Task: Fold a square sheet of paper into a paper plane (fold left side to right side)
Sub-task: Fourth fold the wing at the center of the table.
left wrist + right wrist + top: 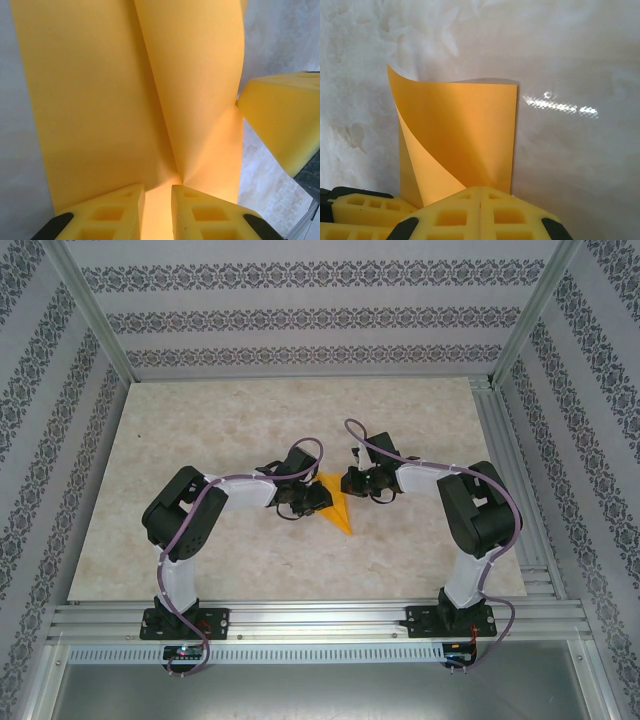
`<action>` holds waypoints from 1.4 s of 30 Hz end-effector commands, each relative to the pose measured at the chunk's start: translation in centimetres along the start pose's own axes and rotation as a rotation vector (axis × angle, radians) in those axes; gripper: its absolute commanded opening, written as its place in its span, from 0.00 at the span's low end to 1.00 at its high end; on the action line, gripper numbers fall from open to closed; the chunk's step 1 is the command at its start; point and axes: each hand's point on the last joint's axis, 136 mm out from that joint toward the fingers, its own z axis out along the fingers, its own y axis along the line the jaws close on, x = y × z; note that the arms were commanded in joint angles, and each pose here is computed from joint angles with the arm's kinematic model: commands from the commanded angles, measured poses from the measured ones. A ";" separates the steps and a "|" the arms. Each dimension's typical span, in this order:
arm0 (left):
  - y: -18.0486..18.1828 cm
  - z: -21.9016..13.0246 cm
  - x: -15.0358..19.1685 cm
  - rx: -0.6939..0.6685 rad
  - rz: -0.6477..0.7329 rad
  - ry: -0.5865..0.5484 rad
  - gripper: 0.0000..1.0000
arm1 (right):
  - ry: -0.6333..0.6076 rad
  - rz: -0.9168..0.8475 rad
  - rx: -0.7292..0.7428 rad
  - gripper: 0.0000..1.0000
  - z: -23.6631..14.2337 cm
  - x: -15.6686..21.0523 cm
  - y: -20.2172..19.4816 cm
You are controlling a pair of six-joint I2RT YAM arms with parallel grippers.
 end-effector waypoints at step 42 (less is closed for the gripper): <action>-4.9 -5.4 -0.7 0.046 0.118 -0.067 0.29 | 0.052 0.007 0.095 0.00 1.2 2.1 -3.3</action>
